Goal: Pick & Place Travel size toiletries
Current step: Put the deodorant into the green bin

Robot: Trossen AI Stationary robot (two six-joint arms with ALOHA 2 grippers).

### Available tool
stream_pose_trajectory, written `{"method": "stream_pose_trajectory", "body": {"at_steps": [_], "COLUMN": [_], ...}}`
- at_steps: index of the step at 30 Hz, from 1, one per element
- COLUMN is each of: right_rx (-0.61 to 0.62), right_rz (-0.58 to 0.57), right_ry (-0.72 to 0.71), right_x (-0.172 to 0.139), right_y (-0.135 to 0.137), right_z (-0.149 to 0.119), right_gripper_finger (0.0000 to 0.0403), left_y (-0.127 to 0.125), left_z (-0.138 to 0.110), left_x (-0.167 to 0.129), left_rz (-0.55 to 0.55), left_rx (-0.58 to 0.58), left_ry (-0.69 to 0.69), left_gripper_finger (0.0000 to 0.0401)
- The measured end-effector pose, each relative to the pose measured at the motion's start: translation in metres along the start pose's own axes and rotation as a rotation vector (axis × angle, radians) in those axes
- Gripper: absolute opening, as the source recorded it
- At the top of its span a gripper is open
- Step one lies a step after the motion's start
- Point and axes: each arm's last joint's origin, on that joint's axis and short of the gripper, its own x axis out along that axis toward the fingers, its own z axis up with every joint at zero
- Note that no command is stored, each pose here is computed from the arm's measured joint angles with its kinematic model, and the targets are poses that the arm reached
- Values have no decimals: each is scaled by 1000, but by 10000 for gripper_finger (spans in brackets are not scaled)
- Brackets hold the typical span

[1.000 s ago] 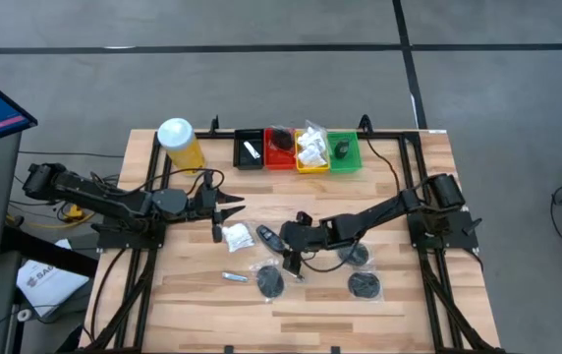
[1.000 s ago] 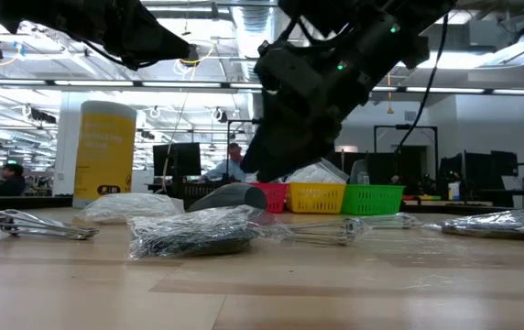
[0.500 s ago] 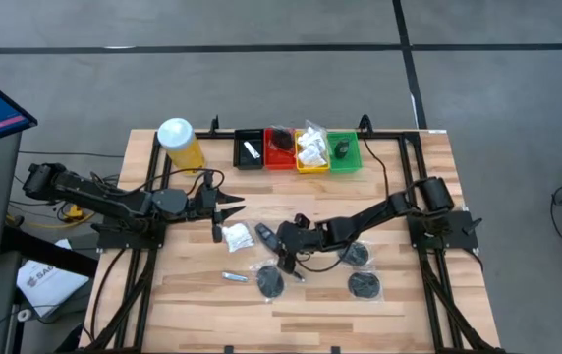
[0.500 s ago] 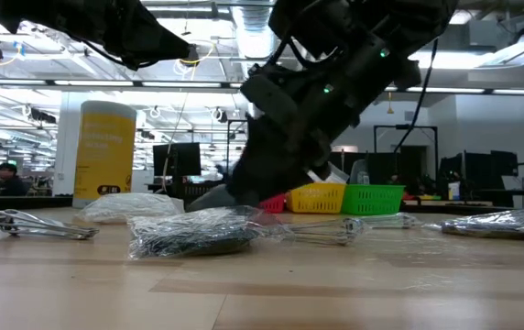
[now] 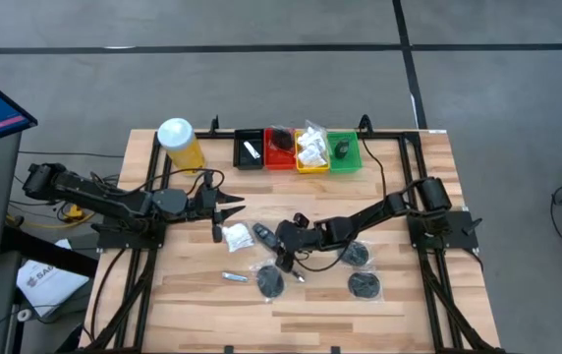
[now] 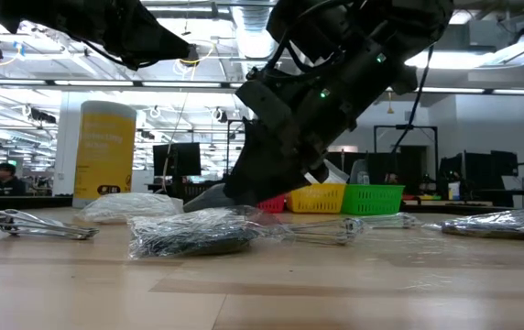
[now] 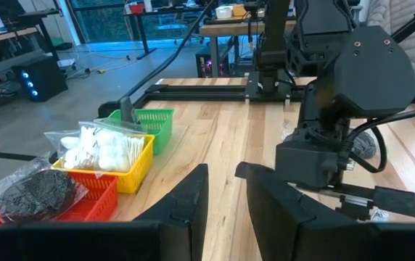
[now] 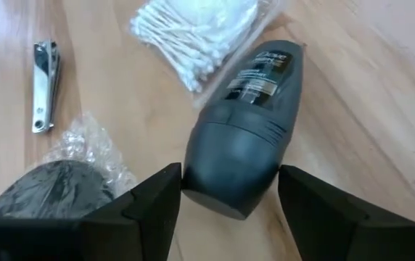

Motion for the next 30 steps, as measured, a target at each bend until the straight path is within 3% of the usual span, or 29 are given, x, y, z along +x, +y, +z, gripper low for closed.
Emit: {"method": "stream_pose_trajectory", "body": {"at_steps": [12, 30], "right_rx": [-11, -25], "right_rz": [-107, -101], "right_ry": [-21, -41], "right_x": [0, 6], "right_y": [-5, -10], "right_z": [-1, 1], "right_gripper_finger": [195, 196], "left_y": [0, 0], "left_z": [0, 0], "left_x": [0, 0], "left_rz": [0, 0], "left_rx": [0, -1], "left_ry": [0, -1], "left_gripper_finger": [85, 85]}}
